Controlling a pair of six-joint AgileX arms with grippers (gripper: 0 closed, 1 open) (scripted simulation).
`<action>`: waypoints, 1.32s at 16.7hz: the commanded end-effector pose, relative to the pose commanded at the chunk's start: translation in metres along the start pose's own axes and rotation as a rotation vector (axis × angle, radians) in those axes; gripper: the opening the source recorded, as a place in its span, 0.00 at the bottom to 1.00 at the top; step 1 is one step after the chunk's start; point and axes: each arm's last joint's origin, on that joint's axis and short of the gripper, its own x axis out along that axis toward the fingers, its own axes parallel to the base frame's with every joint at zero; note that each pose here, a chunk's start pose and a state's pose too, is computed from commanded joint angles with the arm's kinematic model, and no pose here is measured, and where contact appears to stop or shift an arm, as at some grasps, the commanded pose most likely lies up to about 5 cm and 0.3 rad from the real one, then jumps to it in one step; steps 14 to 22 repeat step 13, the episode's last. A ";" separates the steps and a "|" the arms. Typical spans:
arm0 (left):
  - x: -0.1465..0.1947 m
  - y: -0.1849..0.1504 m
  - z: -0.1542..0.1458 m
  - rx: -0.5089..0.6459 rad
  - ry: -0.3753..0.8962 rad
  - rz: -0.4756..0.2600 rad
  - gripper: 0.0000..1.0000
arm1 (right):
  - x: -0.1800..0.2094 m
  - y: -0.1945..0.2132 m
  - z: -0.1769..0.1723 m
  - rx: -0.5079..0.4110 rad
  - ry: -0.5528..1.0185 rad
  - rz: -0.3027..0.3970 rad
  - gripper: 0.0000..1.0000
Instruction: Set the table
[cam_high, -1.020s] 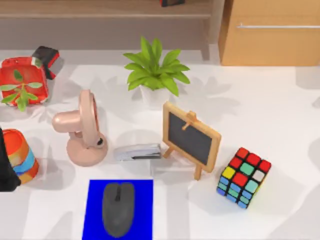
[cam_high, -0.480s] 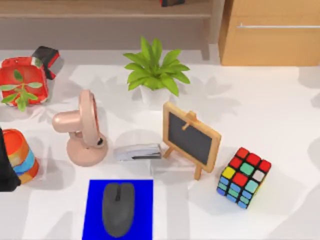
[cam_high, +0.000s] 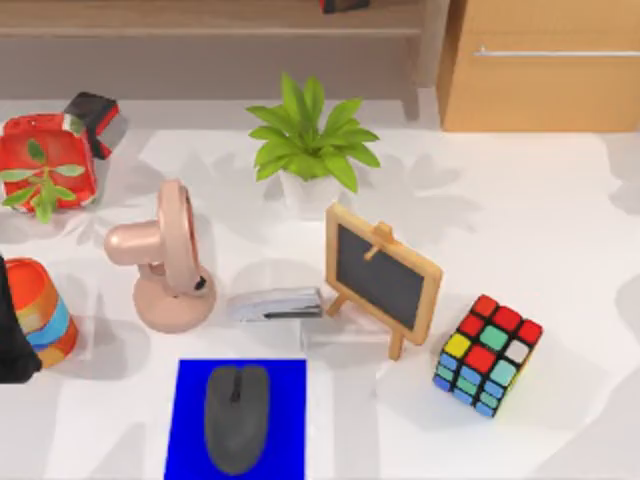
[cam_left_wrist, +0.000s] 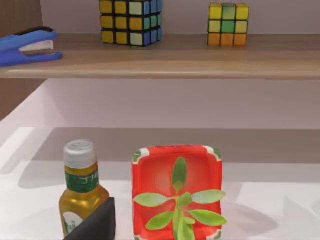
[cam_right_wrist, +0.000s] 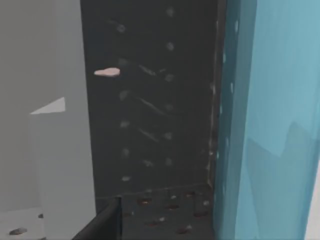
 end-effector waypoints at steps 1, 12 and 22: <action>0.000 0.000 0.000 0.000 0.000 0.000 1.00 | 0.000 0.000 0.000 0.000 0.000 0.000 1.00; 0.000 0.000 0.000 0.000 0.000 0.000 1.00 | -0.047 -0.010 0.001 -0.005 -0.001 0.008 1.00; 0.000 0.000 0.000 0.000 0.000 0.000 1.00 | -0.049 -0.013 0.001 0.000 -0.002 0.001 1.00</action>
